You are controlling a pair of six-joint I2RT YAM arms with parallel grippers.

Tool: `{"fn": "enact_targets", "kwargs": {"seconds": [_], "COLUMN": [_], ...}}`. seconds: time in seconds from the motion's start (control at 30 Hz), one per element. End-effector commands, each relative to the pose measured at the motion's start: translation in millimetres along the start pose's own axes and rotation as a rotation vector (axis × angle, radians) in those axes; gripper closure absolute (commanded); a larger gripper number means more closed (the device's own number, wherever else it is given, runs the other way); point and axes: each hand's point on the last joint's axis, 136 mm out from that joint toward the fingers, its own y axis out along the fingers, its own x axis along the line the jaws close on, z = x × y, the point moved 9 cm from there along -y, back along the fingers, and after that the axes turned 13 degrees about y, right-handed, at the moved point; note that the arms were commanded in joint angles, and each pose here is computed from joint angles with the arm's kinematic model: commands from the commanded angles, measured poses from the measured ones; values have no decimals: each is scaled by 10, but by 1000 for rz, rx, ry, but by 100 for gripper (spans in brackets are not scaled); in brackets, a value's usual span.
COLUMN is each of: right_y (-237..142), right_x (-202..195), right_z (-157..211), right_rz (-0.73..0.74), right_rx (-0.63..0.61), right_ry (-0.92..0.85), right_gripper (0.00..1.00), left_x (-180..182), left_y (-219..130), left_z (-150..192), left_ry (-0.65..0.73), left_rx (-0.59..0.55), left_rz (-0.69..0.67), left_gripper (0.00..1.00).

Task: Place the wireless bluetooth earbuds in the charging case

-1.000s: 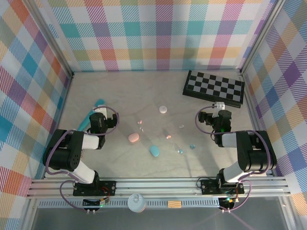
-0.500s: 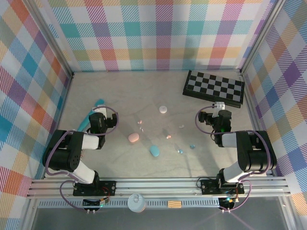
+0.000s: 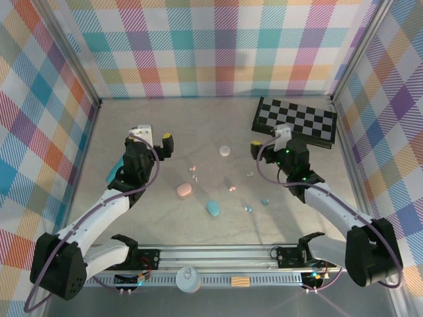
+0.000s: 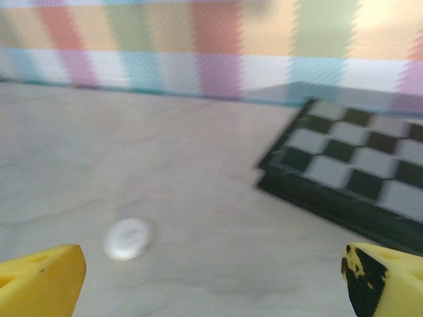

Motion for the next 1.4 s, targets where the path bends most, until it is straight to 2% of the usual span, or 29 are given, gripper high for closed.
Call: {"fn": "enact_targets", "kwargs": {"seconds": [0.0, 0.1, 0.2, 0.33, 0.6, 0.7, 0.8, 0.97, 1.37], "right_y": [-120, -251, -386, -486, -463, -388, -291, -180, -61], "right_x": [323, 641, 891, 1077, 1349, 1419, 1459, 1540, 1618], "right_z": [211, 415, 667, 960, 1475, 1585, 1684, 1794, 1986], "right_rz": [-92, -149, -183, -159, -109, -90, -63, -64, -44], "right_rx": [170, 286, 386, 521, 695, 741, 792, 854, 932], "right_ry": [97, 65, 14, -11, -80, -110, -124, -158, -237], "right_gripper": [1, 1, 1, 1, 0, 6, 17, 29, 40], "left_x": [-83, -115, -108, -80, -67, -67, -66, -66, -47], "left_y": [-170, -289, -371, -437, -455, -464, -464, -473, -523], "left_z": [6, -38, -20, -3, 83, 105, 133, 154, 144], "left_ry": [-96, -144, -176, -203, -192, -188, -184, -172, -165], "left_rx": [135, 200, 255, 260, 302, 309, 320, 335, 344], "left_rz": [143, 223, 240, 231, 213, 214, 211, 214, 211], "left_gripper": [0, 0, 0, 0, 0, 0, 0, 0, 0]}}
